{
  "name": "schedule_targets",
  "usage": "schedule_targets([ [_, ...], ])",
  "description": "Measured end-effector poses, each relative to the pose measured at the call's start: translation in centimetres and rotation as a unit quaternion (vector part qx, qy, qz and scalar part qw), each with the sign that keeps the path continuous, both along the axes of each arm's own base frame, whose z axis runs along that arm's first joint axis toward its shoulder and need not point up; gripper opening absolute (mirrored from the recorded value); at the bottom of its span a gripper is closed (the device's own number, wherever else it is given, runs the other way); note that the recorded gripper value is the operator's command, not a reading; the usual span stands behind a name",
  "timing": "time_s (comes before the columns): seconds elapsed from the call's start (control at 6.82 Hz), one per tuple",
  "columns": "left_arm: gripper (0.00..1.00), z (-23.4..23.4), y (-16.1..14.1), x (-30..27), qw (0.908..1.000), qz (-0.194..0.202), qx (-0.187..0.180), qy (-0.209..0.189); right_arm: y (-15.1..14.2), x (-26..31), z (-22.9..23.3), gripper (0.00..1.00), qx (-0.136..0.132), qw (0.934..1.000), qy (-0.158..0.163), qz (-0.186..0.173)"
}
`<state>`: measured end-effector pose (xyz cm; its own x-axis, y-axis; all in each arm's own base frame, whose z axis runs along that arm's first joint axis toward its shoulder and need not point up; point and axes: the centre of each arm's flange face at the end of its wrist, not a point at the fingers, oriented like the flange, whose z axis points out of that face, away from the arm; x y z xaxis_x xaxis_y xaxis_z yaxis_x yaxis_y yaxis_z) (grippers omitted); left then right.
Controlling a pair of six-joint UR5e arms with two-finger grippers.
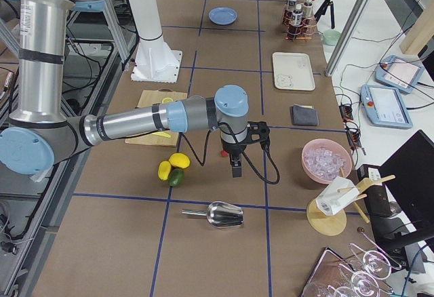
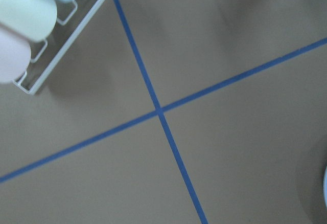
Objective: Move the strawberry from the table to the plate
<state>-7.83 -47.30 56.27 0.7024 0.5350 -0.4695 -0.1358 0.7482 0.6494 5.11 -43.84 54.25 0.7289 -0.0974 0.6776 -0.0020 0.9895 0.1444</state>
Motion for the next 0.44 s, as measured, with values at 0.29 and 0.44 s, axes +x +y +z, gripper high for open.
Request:
schedule_targets([
  [0.29,1.0,-0.3,-0.7,1.9,0.9986,-0.007,0.027,0.045,0.1,-0.1,-0.1,1.0,-0.002,0.9999,-0.01,0.001],
  [0.44,1.0,-0.5,-0.8,4.7,0.9973,0.012,0.033,0.064,0.3,-0.2,0.2,1.0,0.006,0.9999,-0.013,0.001],
])
